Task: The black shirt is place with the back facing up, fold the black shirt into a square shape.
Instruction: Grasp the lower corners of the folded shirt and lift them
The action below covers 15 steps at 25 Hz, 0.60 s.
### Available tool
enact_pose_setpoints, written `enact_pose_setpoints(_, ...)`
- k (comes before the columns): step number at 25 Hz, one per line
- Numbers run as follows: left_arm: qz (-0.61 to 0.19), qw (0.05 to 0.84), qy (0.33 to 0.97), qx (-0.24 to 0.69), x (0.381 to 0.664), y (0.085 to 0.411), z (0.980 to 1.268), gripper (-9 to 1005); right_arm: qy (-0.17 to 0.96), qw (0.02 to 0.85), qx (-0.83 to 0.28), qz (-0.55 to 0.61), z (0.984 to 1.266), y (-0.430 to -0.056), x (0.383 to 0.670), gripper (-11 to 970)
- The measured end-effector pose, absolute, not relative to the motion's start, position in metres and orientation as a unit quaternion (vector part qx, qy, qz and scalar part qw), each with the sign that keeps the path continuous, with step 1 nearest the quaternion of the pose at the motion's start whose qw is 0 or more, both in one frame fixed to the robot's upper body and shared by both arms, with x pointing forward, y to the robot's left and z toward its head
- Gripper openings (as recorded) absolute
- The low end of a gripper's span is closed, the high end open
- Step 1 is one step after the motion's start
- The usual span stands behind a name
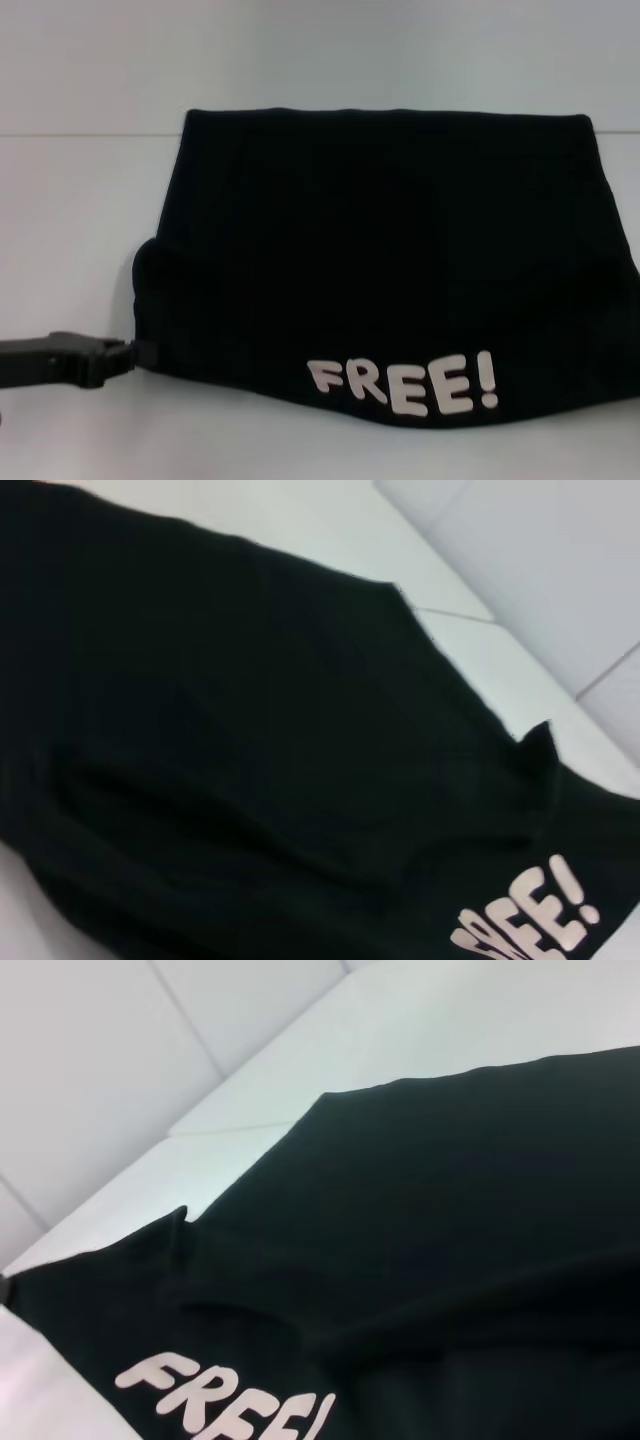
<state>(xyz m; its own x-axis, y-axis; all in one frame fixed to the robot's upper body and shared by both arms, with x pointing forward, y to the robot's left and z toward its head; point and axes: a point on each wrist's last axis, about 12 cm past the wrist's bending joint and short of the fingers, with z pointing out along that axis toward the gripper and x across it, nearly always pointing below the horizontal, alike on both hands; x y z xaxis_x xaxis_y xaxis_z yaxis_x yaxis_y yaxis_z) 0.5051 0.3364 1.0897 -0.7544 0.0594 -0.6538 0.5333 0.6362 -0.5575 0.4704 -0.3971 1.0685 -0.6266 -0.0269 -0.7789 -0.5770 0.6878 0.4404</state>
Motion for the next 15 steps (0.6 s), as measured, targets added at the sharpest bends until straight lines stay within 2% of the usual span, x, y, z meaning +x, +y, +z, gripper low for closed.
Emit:
enact_pose_setpoints(7, -0.428, 0.305, 0.834, 0.169, 0.477, 0.349, 1.092, 0, 0.82, 0.391, -0.194, 0.37, 1.064, -0.399, 0.445, 44)
enact_pose_setpoints(15, -0.45, 0.287, 0.827, 0.178, 0.464, 0.35, 1.092, 0, 0.811, 0.393, -0.191, 0.389, 1.063, -0.4, 0.426, 44)
